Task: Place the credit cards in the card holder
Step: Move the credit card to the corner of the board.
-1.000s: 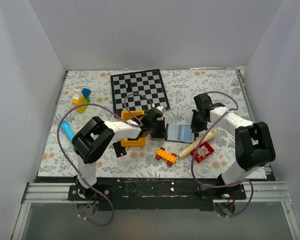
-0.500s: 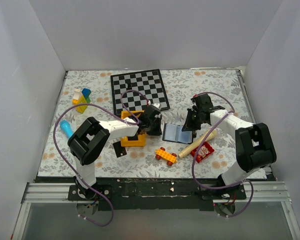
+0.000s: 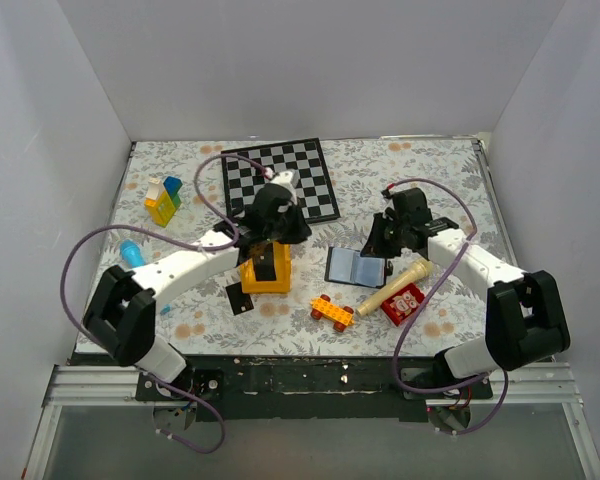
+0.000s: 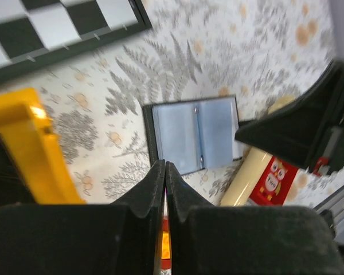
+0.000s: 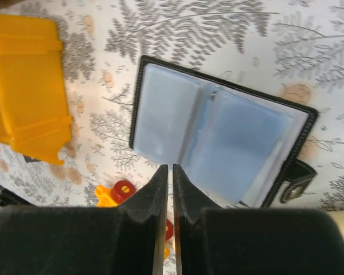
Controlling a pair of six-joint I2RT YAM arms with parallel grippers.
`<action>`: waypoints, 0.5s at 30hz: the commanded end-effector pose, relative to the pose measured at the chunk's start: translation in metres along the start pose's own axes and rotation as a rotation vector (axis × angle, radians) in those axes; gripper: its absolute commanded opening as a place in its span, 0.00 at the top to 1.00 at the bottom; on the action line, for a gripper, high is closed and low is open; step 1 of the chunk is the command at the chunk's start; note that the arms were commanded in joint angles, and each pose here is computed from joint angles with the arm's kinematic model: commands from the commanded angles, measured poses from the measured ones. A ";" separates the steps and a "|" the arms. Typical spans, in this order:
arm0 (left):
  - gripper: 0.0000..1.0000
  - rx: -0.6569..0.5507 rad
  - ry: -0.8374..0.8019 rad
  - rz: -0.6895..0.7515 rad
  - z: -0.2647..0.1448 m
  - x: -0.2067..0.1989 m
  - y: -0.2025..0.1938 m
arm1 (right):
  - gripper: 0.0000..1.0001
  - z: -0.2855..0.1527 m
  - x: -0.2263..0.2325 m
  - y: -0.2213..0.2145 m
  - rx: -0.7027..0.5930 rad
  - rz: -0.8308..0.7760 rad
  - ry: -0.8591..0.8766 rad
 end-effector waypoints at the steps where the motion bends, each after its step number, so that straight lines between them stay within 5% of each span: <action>1: 0.99 -0.110 0.081 -0.131 -0.044 0.051 0.033 | 0.85 -0.010 0.045 0.001 -0.030 -0.134 0.096; 8: 0.98 -0.125 0.277 -0.235 -0.087 0.116 0.010 | 0.86 -0.003 0.117 -0.041 0.089 -0.292 0.280; 15: 0.98 -0.029 0.391 -0.344 -0.083 0.149 -0.031 | 0.86 -0.005 0.134 -0.048 0.075 -0.311 0.297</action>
Point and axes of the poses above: each gripper's point midway between its finger pads, its own z axis out along the fingers, its own x axis along the line the jaws close on, y = z × x, the point moved 2 cm from there along -z, back along the fingers, and after that the axes turned 12 degrees about z, right-handed, at the moved point
